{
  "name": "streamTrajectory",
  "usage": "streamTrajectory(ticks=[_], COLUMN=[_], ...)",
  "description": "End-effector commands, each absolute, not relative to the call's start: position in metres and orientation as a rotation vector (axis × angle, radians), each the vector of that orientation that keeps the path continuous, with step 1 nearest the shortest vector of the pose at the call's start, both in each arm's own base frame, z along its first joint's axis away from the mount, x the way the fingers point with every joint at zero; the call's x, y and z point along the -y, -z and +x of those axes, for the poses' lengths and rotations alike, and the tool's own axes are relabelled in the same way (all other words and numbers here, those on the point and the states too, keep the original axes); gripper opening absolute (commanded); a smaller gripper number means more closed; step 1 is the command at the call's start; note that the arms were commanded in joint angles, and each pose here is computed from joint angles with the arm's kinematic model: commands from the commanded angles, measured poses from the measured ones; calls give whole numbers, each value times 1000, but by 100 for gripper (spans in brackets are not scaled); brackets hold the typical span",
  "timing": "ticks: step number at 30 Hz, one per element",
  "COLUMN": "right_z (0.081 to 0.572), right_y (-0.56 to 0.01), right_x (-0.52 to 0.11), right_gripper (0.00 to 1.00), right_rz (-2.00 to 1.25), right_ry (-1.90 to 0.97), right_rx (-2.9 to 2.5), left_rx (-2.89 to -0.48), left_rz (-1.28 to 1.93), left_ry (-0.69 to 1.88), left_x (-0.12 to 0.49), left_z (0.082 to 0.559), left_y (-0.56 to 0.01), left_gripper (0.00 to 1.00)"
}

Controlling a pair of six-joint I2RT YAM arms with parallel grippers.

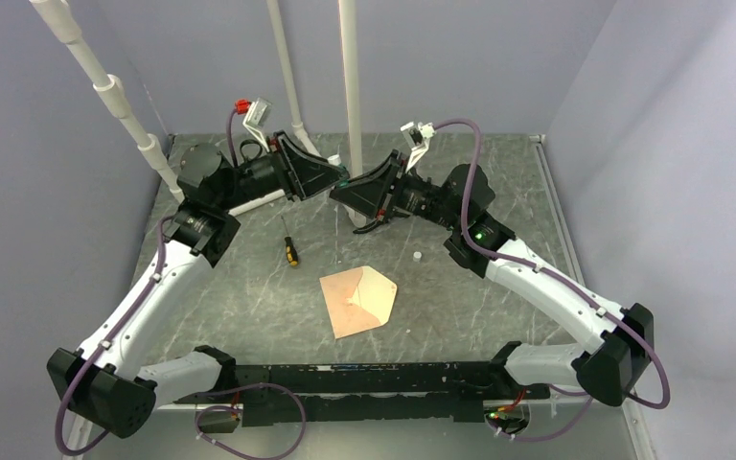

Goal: Place the letter into the envelope and seal it

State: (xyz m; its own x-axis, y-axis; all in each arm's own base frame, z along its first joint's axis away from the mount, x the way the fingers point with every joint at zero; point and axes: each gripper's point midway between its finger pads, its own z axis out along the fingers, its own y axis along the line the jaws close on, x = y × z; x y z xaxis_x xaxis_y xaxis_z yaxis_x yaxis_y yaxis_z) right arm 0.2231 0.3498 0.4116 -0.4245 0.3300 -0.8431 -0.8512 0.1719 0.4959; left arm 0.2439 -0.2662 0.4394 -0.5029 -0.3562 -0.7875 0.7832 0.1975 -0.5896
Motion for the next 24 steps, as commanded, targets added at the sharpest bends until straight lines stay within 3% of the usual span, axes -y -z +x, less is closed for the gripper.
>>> streamTrajectory(ticks=[1,3,4,5,7,8,10,16,24], right_z=[211,211,211,211,214,216,216,213,241], right_y=[-442,-442,-442,-439,-434,-431,-427,-433,-438], right_x=[-349,-349,-348,-347,-340,-336,-325,-302,-302], right_gripper=[0,0,0,9,54,66,75,77,67], right_rz=[-563,-564,-566,-568,-576,-581,-601,-586,-231], right_ry=[-1533,-1528,-1520,-1503,-1424,-1374,-1282,-1164,-1187], right_rx=[-1296,-1294,-1297,-1307,-1338,-1358,-1383,-1511,-1801], left_rx=[-1455,-1452,-1455,-1458,-1460,-1459,-1446,-1386,-1349], left_rz=[514,540,550,559,592,619,717,1079,1184], left_ry=[1552,1542,1525,1508,1466,1444,1418,1358,886], left_x=[274,275,274,274,273,272,273,273,259], left_z=[231,230,231,232,232,231,224,201,250], left_y=[-447,-448,-448,-447,-445,-443,-439,-431,-413], left_gripper=[27,6,3,3,2,2,2,3,2])
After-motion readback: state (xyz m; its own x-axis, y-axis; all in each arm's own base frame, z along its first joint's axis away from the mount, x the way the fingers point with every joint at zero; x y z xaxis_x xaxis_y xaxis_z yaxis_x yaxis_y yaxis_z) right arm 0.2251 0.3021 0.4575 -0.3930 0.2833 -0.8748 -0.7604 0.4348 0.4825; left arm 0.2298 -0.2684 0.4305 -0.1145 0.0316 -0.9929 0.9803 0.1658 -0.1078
